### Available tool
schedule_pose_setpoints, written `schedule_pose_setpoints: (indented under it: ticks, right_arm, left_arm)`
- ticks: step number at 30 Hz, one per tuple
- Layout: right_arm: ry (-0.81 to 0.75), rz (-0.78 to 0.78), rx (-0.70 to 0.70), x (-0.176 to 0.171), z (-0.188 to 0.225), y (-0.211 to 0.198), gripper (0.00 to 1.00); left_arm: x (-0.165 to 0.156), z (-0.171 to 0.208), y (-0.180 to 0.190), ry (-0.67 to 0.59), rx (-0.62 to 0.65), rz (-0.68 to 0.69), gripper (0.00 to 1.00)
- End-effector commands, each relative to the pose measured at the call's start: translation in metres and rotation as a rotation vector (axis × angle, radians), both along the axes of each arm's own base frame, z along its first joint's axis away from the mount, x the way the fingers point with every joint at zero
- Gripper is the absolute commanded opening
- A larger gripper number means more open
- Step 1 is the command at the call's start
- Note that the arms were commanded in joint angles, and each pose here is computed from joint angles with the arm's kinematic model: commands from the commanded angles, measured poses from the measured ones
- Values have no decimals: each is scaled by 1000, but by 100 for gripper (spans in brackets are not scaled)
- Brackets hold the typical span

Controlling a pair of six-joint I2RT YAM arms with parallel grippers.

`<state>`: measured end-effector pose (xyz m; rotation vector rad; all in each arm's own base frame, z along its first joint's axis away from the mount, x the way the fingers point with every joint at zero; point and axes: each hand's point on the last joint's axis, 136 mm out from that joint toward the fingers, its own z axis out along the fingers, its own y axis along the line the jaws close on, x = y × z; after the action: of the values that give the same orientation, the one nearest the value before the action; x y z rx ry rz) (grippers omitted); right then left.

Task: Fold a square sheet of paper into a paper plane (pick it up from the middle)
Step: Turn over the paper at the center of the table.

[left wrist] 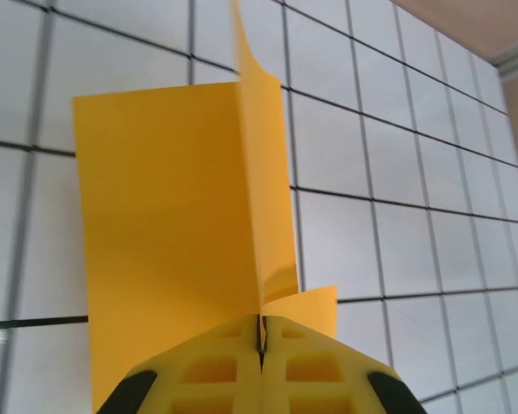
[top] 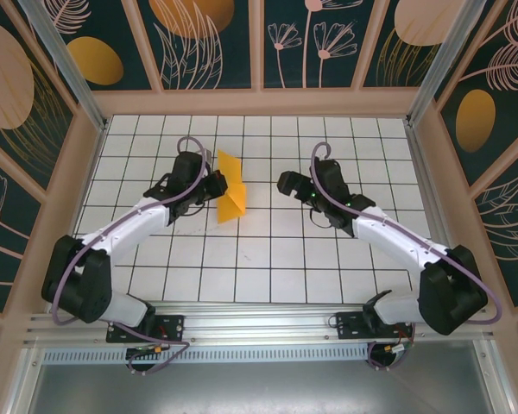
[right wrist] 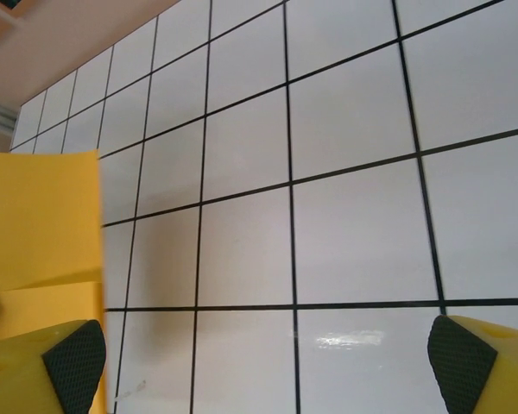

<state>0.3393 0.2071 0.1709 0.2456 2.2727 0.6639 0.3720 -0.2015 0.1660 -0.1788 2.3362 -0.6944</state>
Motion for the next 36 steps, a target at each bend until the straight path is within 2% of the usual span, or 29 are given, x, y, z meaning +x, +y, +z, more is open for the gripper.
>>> schedule_pose_setpoints:
  ticks: [1, 8, 12, 14, 19, 26, 35, 36]
  right_arm:
    - [-5, -53, -28, -6, -2, -17, 99]
    - [8, -110, -50, -10, -6, -31, 99]
    - [30, -162, -77, -12, -11, -41, 99]
    - [45, -186, -84, -11, -14, -45, 99]
    - [75, -219, -89, -10, -22, -47, 99]
    - [79, -229, -77, -9, -23, -47, 99]
    - [86, -250, -45, -14, -26, -53, 99]
    - [88, -281, -43, -11, -27, -63, 99]
  left_arm:
    - [-2, 10, 38, -25, 244, 78, 0]
    - [4, 28, 90, -52, 577, 254, 0]
    - [8, 31, 106, -49, 771, 319, 0]
    - [10, 26, 106, -42, 824, 321, 0]
    - [15, -2, 93, -9, 880, 287, 0]
    - [23, -46, 74, 33, 1021, 234, 0]
    - [28, -78, 32, 31, 1054, 153, 0]
    - [28, -81, 26, 33, 1045, 140, 0]
